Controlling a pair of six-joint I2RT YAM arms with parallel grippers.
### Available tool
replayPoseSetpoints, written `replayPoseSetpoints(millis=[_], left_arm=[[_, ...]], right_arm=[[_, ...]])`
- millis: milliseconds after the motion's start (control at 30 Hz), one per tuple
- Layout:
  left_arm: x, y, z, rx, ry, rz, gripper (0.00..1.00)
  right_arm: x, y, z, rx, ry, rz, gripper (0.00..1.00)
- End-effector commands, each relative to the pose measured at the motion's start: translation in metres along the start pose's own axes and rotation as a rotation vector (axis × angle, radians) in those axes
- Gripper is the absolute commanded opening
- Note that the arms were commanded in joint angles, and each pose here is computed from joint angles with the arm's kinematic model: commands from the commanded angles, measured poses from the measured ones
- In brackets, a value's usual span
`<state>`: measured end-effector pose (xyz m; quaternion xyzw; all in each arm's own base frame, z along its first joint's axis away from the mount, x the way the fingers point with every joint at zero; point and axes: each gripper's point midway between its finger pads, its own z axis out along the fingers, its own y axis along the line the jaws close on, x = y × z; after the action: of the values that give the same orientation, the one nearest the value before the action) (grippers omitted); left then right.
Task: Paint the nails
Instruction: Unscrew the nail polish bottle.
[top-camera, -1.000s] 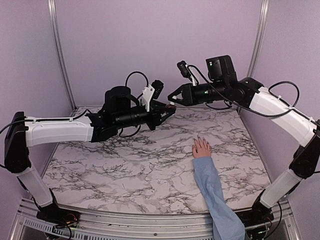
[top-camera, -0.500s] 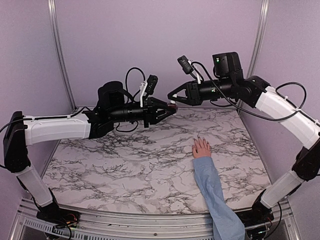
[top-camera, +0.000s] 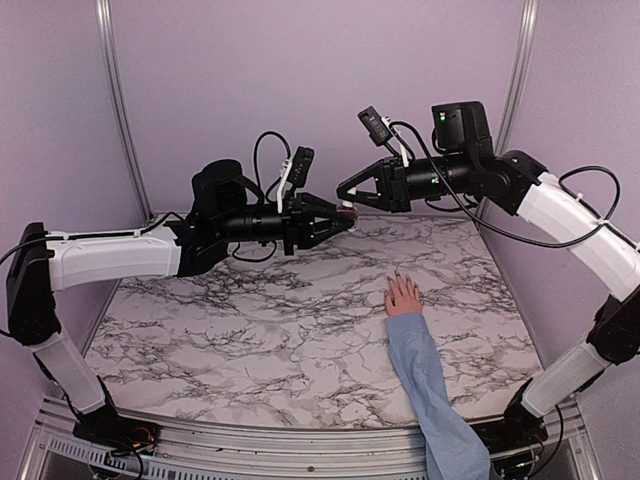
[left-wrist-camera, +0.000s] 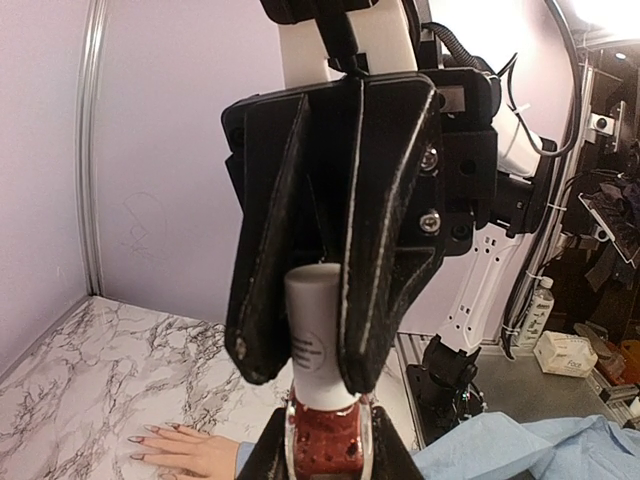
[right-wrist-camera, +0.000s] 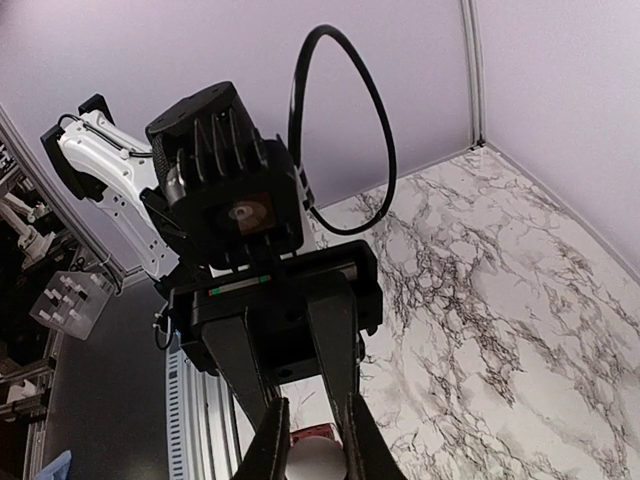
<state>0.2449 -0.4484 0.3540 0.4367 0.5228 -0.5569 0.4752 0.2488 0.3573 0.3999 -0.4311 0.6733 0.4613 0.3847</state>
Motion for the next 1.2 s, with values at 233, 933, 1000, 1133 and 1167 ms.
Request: replayPoseSetpoints(millis=[233,933,1000,1133,1167], left_arm=[[-0.021,-0.002,0.001,-0.069,-0.06,0.079,0.0],[-0.008,0.05,-0.015,-0.439,-0.005,0.207,0.0],[-0.006,0.052,-0.013,-0.457,0.006,0.216,0.0],[-0.003,0.057,-0.011,-0.507,0.023,0.225,0.0],[-0.001,0.059,-0.011,-0.52,0.027,0.228,0.0]], right_arm=[[-0.023,0.031,-0.008,-0.078,-0.05,-0.065,0.57],[-0.006,-0.055,-0.017,0.407,-0.023,0.205,0.59],[-0.006,-0.057,-0.015,0.411,-0.02,0.211,0.58],[-0.007,-0.06,-0.012,0.412,-0.025,0.223,0.54],[-0.005,-0.061,-0.011,0.414,-0.02,0.229,0.53]])
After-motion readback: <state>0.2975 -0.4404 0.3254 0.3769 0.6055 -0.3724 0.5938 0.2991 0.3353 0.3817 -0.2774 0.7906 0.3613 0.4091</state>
